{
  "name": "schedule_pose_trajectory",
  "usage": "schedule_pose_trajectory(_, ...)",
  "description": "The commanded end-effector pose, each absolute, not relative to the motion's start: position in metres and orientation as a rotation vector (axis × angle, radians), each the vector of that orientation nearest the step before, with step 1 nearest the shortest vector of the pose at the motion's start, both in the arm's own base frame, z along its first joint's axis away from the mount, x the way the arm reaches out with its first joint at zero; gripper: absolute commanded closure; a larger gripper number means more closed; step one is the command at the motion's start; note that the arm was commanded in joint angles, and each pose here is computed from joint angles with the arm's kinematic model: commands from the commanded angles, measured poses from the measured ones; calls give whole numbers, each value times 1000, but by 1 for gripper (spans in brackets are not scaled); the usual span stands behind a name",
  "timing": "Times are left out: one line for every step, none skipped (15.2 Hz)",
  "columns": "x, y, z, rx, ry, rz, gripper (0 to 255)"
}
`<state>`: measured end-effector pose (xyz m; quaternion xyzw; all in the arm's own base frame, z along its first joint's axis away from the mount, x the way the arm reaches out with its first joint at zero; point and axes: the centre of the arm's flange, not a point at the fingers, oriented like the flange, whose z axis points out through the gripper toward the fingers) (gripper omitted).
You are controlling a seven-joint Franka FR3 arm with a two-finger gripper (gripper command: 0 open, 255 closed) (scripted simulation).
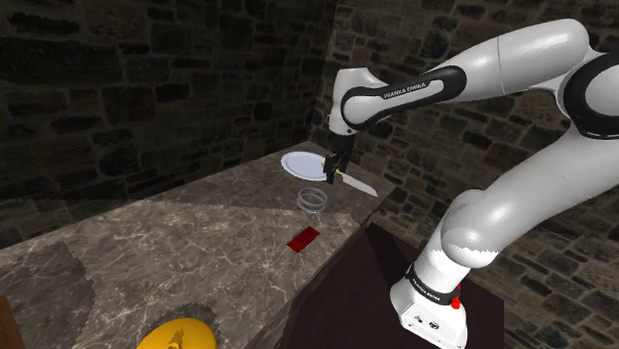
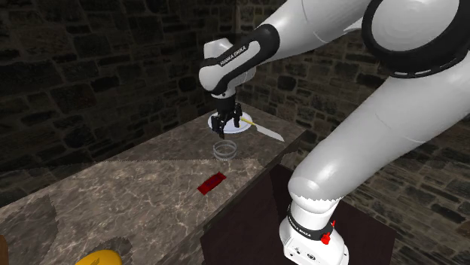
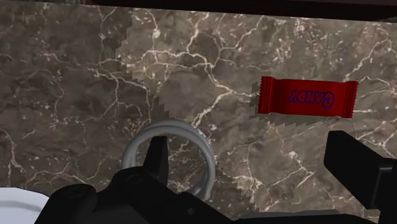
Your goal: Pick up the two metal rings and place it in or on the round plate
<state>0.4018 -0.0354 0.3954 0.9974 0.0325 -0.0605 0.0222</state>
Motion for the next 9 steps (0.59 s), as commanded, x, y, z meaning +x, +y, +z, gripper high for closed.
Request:
schedule_pose_trajectory(414, -36, 372, 3089, 97, -181, 0)
schedule_pose_trajectory(421, -36, 362, 3089, 95, -179, 0)
schedule_pose_trajectory(429, -37, 351, 3089, 93, -177, 0)
schedule_pose_trajectory(436, -37, 340, 3088, 91, -175, 0)
schedule_pose_trajectory(444, -38, 329, 3088, 89, -173, 0)
schedule_pose_trajectory(451, -38, 319, 3087, 88, -172, 0)
schedule_pose_trajectory(459, -39, 308, 3087, 86, -170, 0)
schedule_pose_trajectory(466, -39, 297, 3087, 84, -168, 0)
schedule_pose_trajectory(474, -40, 286, 3086, 82, -166, 0)
